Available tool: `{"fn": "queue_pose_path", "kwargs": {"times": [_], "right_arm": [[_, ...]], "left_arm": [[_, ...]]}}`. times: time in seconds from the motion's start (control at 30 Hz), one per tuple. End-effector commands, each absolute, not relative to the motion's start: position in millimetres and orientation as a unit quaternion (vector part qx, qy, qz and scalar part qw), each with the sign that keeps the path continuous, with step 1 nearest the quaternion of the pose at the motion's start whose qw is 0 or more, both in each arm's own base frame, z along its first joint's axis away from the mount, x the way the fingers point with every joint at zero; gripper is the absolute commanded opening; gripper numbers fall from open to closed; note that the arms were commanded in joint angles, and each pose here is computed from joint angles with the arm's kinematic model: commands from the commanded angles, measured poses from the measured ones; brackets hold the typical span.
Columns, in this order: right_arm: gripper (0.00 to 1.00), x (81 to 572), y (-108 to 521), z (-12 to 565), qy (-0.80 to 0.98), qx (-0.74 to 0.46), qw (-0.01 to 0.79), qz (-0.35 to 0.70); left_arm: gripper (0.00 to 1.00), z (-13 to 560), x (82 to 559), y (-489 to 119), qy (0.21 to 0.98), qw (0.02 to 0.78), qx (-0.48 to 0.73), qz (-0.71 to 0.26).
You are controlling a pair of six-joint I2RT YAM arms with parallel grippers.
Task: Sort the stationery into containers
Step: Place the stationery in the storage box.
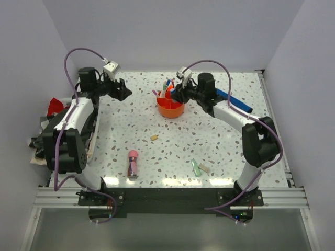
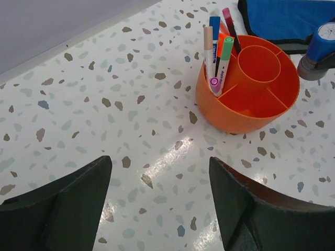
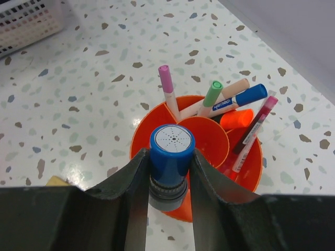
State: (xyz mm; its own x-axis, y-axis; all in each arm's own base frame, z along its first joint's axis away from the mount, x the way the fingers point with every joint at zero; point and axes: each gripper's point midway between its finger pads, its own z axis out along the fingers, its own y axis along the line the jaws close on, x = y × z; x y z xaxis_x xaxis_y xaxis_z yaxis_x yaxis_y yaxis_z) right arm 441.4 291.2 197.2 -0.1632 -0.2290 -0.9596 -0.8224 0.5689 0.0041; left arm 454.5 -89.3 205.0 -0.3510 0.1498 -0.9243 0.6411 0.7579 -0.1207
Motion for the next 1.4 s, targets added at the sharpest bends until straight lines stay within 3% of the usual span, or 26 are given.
{"fn": "queue_pose_path", "kwargs": {"times": [0.0, 0.67, 1.17, 1.27, 1.37], "right_arm": [[0.0, 463, 293, 221, 0.672, -0.333, 0.599, 0.281], [0.0, 458, 263, 175, 0.675, -0.299, 0.64, 0.213], [0.0, 465, 253, 173, 0.666, -0.263, 0.669, 0.199], [0.11, 465, 254, 169, 0.666, -0.261, 0.669, 0.203], [0.15, 463, 256, 169, 0.666, -0.262, 0.666, 0.21]], "left_arm": [[0.8, 219, 469, -86, 0.777, 0.525, 0.26, -0.23], [0.8, 209, 486, -82, 0.794, 0.505, 0.265, -0.211], [0.8, 198, 481, -123, 0.793, 0.482, 0.315, -0.2], [0.8, 198, 482, -124, 0.794, 0.48, 0.315, -0.199], [0.8, 199, 485, -123, 0.795, 0.48, 0.316, -0.193]]}}
